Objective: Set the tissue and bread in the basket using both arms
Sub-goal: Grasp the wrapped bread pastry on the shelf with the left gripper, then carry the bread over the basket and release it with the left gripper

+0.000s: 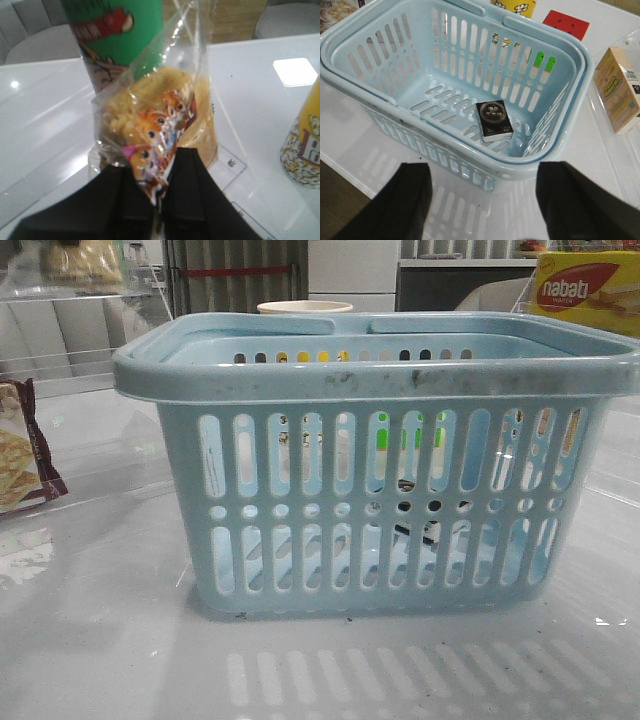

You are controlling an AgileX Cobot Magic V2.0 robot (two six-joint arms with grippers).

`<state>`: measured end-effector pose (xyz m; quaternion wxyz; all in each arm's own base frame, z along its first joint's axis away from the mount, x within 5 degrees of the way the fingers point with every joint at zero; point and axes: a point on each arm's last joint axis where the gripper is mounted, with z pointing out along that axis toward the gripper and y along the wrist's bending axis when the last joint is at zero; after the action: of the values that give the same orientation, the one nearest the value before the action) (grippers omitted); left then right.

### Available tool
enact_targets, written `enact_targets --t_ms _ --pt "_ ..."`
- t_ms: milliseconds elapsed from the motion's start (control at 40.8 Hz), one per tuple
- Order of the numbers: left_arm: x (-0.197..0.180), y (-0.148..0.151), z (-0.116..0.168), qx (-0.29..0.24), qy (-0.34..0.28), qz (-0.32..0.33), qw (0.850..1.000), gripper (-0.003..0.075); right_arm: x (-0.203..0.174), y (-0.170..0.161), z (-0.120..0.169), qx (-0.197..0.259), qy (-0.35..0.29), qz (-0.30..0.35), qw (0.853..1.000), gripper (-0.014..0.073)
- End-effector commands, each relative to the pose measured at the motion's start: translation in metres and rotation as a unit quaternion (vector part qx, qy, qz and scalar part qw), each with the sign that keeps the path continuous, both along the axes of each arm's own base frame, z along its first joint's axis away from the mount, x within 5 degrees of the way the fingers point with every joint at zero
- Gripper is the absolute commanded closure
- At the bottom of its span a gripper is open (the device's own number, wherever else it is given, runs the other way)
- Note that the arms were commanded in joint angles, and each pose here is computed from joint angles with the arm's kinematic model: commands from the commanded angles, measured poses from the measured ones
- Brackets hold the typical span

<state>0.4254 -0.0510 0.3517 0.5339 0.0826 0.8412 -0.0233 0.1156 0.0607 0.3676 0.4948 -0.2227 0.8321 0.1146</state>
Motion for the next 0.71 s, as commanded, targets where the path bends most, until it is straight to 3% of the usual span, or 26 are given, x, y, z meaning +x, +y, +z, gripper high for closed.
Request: enact_targets --t_ms 0,196,294,515,687 --pt "-0.044 -0.005 0.075 -0.017 -0.087 -0.013 0.996 0.0629 0.001 0.000 0.015 0.017 -0.048 0.001 0.999 0.0045" --pt "-0.103 -0.025 0.113 -0.013 -0.084 -0.062 0.994 0.0629 0.001 0.000 0.015 0.017 -0.048 0.001 0.999 0.0045" --pt "-0.127 -0.041 0.115 -0.012 -0.085 -0.097 0.992 0.0629 0.001 0.000 0.015 0.017 -0.048 0.001 0.999 0.0045" --pt "-0.167 -0.098 0.085 -0.008 -0.041 -0.209 0.977 0.0629 0.001 0.000 0.015 0.017 -0.048 0.001 0.999 0.0045" --pt "-0.175 -0.141 0.052 0.007 0.007 -0.273 0.962 0.0629 0.001 0.000 0.015 0.017 -0.048 0.001 0.999 0.0045"
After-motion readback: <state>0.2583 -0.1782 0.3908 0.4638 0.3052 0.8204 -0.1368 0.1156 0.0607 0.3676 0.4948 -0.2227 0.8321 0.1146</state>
